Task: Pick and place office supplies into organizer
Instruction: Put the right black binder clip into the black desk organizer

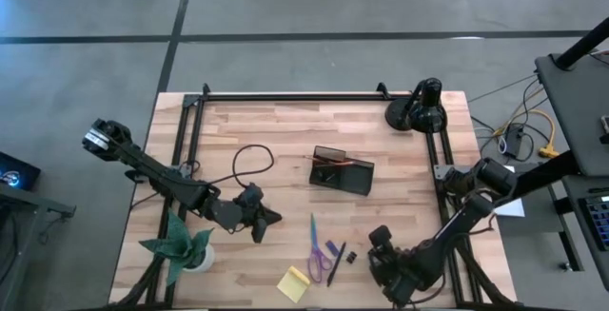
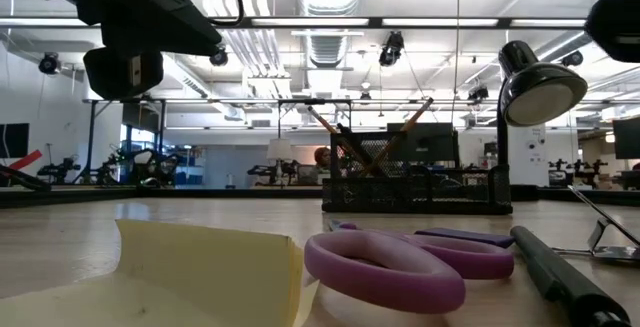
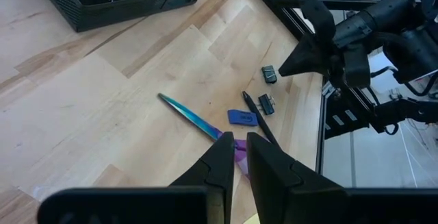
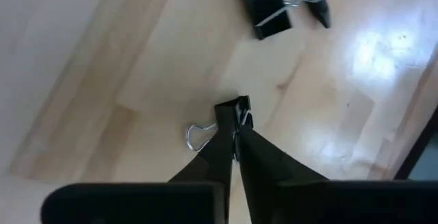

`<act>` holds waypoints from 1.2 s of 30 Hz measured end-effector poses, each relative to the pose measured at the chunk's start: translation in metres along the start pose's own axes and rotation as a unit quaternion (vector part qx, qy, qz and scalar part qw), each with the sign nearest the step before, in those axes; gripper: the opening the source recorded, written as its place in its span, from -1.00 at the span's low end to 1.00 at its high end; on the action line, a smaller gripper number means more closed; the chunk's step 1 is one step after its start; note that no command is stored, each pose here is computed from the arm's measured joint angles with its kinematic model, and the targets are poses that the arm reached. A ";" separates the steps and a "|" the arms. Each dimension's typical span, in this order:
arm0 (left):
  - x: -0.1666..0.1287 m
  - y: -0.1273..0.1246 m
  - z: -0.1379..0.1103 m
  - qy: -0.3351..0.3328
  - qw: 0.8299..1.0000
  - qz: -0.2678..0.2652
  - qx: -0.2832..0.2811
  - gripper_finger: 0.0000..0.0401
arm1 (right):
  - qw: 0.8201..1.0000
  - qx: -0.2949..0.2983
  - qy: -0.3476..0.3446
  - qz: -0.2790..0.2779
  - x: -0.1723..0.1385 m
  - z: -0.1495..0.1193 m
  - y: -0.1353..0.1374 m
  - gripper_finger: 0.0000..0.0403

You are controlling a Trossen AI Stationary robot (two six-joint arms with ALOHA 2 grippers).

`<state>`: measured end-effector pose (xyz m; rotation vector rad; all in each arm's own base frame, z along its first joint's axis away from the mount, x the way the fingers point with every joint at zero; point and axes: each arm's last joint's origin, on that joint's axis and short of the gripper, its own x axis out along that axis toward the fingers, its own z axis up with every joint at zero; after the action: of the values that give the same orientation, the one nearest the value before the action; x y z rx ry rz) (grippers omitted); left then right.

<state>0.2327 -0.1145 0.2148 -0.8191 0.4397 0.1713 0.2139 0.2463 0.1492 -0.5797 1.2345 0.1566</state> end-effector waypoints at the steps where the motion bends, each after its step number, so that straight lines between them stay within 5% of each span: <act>1: 0.000 0.000 0.000 0.000 1.000 0.000 0.000 -0.87 | 1.000 0.004 0.002 -0.002 0.001 0.001 -0.003 -0.94; 10: 0.000 0.000 0.000 0.000 1.000 0.000 0.000 -0.87 | 0.996 0.089 -0.003 -0.017 0.006 0.017 -0.053 -0.96; 17: 0.000 0.000 0.000 0.000 1.000 0.000 0.001 -0.87 | 0.973 0.175 -0.089 -0.122 -0.011 0.035 -0.142 -0.96; 26: 0.000 0.000 0.000 0.001 1.000 0.001 0.016 -0.87 | 0.966 0.209 -0.080 -0.128 0.036 0.028 -0.238 -0.96; 36: 0.000 0.000 0.000 0.001 1.000 0.001 0.019 -0.87 | 0.971 0.211 -0.068 -0.093 0.061 0.023 -0.264 -0.96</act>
<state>0.2326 -0.1147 0.2143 -0.7819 0.4442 0.1641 0.3639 0.0231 0.1856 -0.3053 1.0330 -0.2179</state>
